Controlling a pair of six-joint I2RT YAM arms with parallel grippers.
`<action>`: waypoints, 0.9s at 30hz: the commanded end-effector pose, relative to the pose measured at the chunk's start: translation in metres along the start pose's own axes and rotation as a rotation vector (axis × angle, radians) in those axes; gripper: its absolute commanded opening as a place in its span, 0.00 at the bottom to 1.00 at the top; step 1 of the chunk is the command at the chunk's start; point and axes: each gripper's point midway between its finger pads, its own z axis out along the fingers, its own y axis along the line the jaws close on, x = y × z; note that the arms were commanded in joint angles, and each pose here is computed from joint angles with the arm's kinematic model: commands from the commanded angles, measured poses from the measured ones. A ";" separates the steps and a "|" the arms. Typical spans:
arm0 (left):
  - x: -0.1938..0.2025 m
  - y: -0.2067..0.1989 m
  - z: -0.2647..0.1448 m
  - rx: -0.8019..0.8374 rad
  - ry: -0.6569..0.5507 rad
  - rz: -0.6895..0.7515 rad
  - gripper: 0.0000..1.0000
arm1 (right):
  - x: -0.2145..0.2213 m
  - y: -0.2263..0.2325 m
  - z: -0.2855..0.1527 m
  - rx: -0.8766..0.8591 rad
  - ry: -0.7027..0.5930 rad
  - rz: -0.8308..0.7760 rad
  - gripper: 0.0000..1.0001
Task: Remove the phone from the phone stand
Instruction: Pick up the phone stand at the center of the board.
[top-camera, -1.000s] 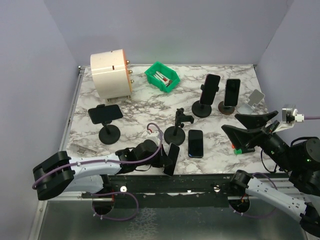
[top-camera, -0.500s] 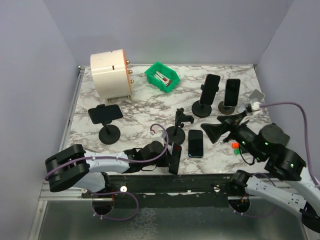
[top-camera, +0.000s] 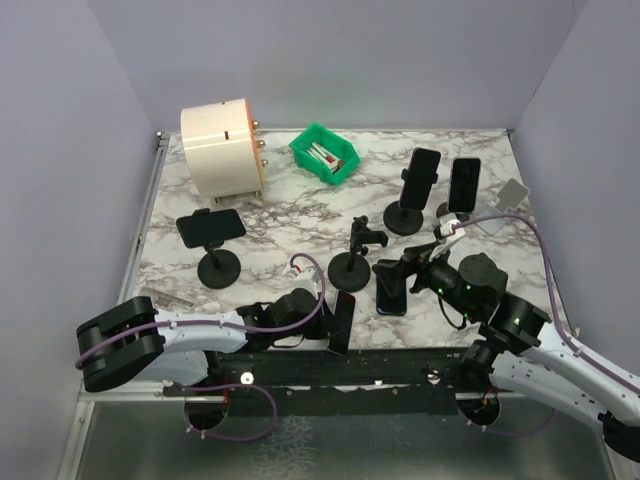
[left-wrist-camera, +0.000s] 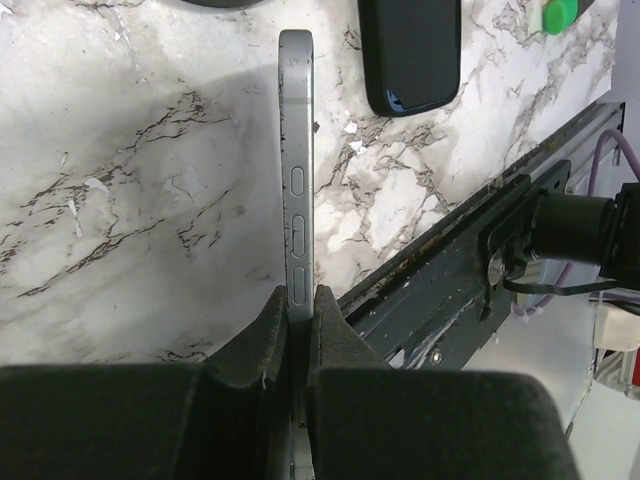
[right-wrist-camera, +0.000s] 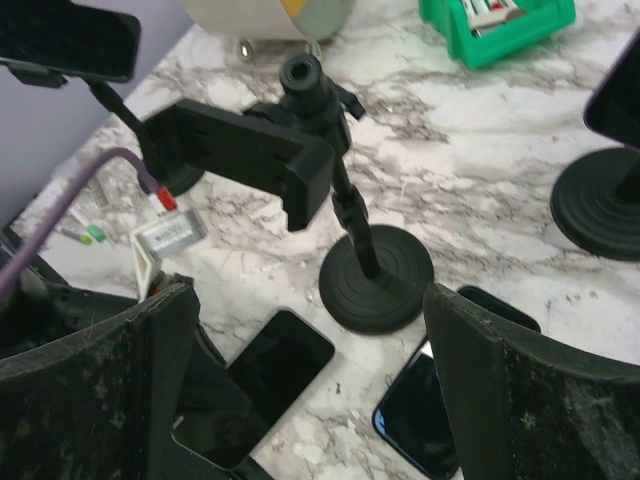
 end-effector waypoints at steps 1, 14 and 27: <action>-0.006 -0.014 0.001 0.049 -0.027 -0.010 0.00 | -0.030 0.025 0.009 -0.108 -0.110 0.000 1.00; -0.006 -0.014 -0.004 0.067 -0.033 0.000 0.00 | -0.046 0.036 0.037 -0.121 -0.169 -0.003 1.00; -0.006 -0.014 -0.007 0.073 -0.036 0.002 0.00 | -0.057 0.044 0.055 -0.113 -0.177 0.032 1.00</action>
